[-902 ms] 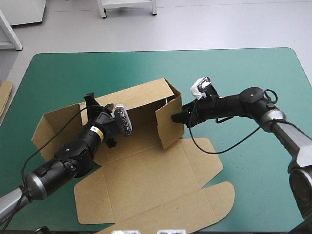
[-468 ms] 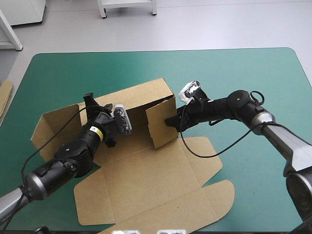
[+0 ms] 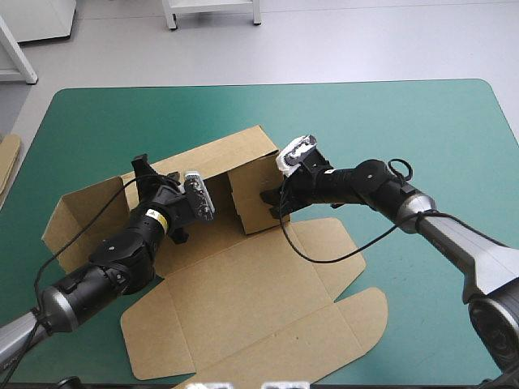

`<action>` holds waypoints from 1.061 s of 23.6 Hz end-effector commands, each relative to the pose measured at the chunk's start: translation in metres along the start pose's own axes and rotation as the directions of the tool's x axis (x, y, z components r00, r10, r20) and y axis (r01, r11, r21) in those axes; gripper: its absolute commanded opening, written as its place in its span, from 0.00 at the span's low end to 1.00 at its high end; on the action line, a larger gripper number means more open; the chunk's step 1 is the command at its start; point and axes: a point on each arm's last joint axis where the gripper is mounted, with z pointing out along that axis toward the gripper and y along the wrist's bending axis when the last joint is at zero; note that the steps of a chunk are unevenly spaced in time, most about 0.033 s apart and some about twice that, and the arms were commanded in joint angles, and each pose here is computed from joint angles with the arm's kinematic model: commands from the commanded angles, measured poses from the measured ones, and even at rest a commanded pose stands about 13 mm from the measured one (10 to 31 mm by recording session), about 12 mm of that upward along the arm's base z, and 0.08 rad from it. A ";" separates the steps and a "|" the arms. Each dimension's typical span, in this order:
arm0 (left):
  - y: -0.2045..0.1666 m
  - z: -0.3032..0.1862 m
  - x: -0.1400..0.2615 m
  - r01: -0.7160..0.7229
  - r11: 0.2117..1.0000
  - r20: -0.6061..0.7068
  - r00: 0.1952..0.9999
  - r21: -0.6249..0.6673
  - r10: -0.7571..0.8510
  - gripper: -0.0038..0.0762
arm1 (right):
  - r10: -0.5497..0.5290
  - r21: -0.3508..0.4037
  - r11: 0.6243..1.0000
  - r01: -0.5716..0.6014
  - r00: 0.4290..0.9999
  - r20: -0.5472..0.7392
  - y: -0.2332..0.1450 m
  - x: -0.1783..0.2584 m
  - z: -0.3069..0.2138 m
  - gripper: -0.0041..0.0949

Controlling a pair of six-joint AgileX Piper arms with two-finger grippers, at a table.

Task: Fold the box

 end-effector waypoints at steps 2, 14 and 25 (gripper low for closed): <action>0.000 -0.003 0.000 0.088 0.996 0.000 0.996 0.021 -0.088 0.04 | -0.028 0.074 0.997 0.021 0.994 0.102 0.012 -0.024 -0.015 0.58; 0.000 -0.003 0.001 0.089 0.996 -0.008 0.996 0.016 -0.089 0.04 | -0.044 0.160 0.987 0.023 0.991 0.130 0.020 -0.017 -0.006 0.53; 0.000 -0.003 0.000 0.096 0.995 -0.007 0.995 0.019 -0.096 0.04 | -0.005 0.174 0.984 -0.021 0.989 0.147 0.020 -0.015 -0.002 0.12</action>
